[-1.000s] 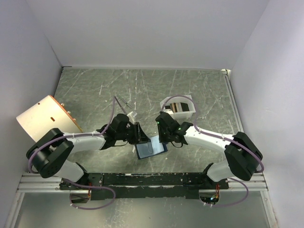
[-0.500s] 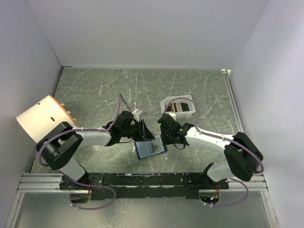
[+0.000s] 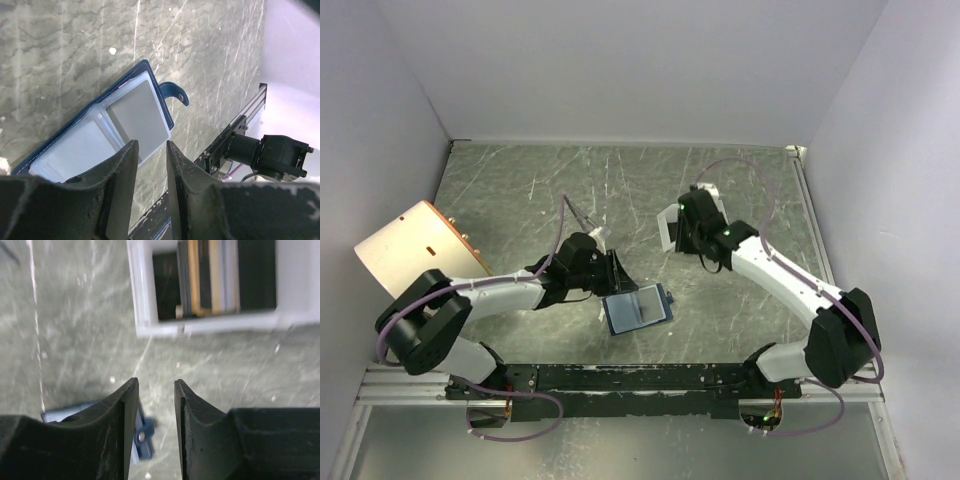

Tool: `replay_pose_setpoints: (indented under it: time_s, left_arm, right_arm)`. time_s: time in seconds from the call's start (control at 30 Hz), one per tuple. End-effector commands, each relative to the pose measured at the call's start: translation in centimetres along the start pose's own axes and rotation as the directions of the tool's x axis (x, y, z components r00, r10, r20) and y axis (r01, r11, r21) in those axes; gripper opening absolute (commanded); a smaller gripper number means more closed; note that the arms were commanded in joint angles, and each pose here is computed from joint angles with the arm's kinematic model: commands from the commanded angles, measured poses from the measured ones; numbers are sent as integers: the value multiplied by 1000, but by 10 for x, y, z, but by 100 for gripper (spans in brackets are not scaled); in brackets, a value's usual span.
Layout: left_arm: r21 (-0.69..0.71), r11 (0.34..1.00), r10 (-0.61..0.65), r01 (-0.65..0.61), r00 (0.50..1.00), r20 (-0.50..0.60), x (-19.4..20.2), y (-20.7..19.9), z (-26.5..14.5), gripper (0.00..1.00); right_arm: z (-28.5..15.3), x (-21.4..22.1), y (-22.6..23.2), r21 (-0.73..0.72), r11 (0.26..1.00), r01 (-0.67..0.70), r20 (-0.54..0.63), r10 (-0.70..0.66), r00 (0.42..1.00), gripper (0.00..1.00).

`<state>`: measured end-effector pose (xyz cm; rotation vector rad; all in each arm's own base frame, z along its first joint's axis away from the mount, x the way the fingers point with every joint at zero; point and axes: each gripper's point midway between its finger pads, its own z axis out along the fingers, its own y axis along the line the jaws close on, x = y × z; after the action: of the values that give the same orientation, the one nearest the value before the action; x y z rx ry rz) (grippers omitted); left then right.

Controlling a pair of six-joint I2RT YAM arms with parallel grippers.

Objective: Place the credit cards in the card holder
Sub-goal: Pick up the credit card from the storage box.

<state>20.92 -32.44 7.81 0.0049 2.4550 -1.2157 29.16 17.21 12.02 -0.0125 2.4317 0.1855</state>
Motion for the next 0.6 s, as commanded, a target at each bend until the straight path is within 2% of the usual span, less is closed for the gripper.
replay_pose_setpoints:
  time_s: [0.0, 0.13, 0.23, 0.33, 0.43, 0.57]
  left_arm:
    - [-95, 995, 46, -42, 998, 37, -2, 15, -15, 40]
    - [-160, 984, 80, -73, 996, 35, -2, 24, -28, 41]
    - [-201, 975, 105, -96, 994, 32, -3, 27, -39, 41]
    - [-232, 965, 136, -123, 990, 41, -7, 27, -49, 41]
    - [-233, 962, 160, -143, 985, 57, -11, 22, -59, 41]
    - [-231, 958, 192, -172, 979, 65, -17, 13, -66, 42]
  right_arm:
    - [4, -58, -21, 92, 996, 23, 95, -32, 995, 37]
    - [17, -96, -43, 194, 980, 47, 135, -74, 988, 43]
    - [33, -110, -50, 243, 964, 104, 112, -135, 984, 48]
    - [54, -109, -50, 255, 953, 165, 43, -181, 982, 53]
    - [68, -105, -42, 214, 955, 203, 7, -210, 978, 63]
    - [84, -94, -43, 214, 948, 237, -36, -235, 971, 68]
